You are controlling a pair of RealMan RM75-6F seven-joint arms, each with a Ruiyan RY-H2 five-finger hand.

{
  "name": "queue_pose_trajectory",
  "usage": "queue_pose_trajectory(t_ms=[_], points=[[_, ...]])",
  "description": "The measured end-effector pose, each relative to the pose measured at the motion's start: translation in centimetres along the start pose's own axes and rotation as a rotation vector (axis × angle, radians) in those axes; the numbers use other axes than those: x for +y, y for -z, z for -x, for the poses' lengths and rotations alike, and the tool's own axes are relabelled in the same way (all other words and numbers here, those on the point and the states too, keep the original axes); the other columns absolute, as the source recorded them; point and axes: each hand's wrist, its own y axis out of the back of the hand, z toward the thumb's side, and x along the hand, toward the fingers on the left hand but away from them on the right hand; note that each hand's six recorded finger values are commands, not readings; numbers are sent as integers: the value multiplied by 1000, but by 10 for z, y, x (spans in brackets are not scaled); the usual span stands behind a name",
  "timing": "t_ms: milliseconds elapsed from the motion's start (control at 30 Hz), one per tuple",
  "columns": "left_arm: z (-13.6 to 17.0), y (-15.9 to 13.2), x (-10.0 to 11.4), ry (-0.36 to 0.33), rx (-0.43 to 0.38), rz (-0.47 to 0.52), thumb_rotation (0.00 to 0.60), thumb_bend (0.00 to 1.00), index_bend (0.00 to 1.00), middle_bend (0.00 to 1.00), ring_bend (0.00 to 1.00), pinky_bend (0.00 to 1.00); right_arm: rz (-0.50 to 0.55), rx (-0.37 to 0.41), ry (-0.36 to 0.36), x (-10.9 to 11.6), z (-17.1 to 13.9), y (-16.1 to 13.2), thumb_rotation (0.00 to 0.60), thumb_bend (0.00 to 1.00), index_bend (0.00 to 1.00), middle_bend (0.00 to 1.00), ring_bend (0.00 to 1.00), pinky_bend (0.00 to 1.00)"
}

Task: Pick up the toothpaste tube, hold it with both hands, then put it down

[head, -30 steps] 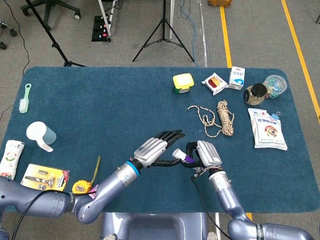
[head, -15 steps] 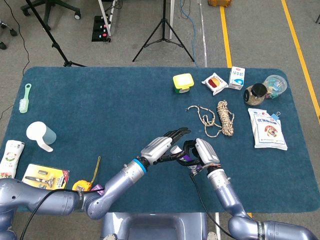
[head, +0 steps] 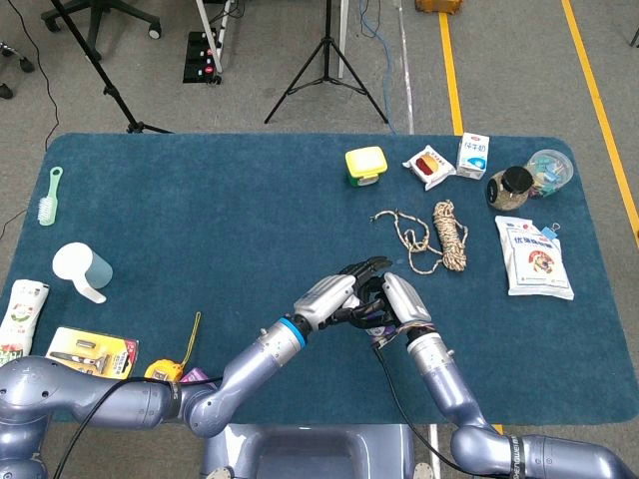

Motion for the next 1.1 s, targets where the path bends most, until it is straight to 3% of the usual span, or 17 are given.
queue_pose_trajectory(t_ms=[300,1100], points=[[-4,-1,3,-60,-3,-28,0,0,0,0,0,0,51,-26,-8,-1,3,-4,600,449,737,960,999,996],[-9,-2,-2,-93,-2,-5,0,0,0,0,0,0,145,-51,-8,4,6,-14,600,517,748,977,1000,1000]])
